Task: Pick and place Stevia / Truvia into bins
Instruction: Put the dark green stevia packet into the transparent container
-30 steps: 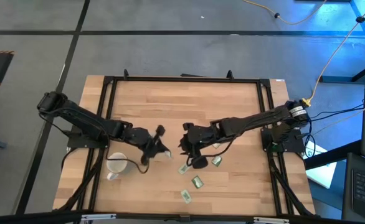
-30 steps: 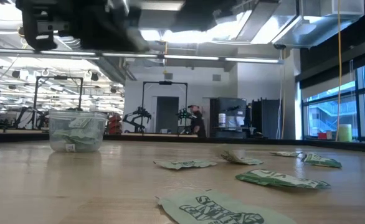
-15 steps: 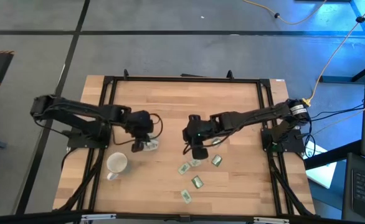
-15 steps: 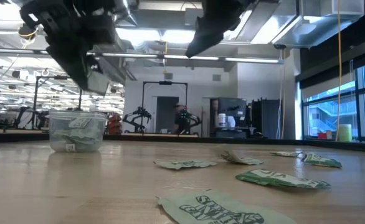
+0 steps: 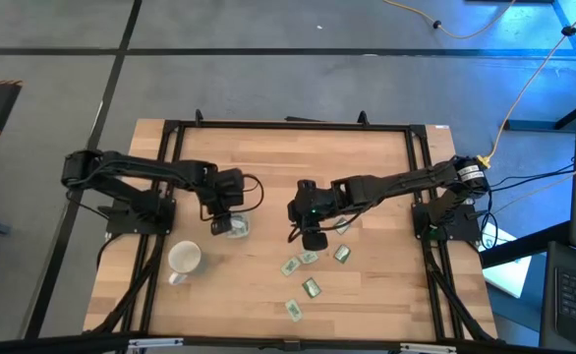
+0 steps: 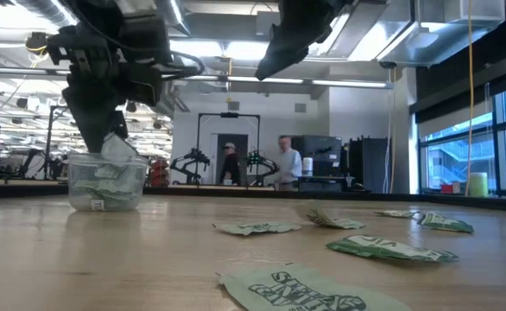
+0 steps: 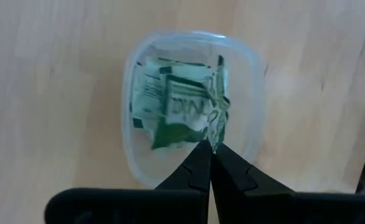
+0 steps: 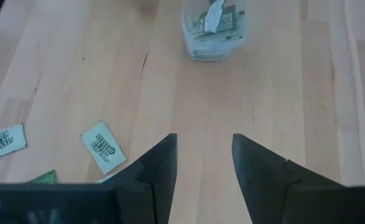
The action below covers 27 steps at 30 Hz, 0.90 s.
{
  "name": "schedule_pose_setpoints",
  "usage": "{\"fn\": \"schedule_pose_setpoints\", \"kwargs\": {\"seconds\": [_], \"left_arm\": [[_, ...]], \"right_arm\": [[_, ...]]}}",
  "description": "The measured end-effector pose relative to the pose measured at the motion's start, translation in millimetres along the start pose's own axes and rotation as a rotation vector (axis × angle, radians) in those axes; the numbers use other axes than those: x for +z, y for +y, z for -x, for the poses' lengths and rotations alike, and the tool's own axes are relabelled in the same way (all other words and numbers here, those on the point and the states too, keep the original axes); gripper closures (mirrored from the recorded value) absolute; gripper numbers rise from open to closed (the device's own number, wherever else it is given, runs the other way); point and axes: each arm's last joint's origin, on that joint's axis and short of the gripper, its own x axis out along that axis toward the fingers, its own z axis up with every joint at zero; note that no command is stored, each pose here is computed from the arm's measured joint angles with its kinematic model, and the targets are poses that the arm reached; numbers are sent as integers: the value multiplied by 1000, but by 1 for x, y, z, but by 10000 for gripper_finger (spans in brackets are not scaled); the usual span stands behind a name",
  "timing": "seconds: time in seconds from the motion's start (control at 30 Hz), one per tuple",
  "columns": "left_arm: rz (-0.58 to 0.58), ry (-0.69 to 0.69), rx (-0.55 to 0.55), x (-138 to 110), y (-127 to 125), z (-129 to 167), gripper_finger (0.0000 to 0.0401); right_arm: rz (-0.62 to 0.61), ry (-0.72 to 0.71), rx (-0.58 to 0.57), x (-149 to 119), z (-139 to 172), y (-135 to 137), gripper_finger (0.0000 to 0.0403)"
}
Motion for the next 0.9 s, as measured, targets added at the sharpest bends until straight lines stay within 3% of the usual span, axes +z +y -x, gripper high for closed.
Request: {"fn": "schedule_pose_setpoints", "kwargs": {"seconds": [0.5,0.7,0.9], "left_arm": [[-69,13,34,10,-4,16,349],[-156,-29,183,15,-5,28,334],[-307,-93,182,15,-9,37,335]], "right_arm": [[-4,98,3,-9,0,0,247],[-47,293,1,-28,4,1,247],[-112,401,-14,-54,-9,3,247]]}}
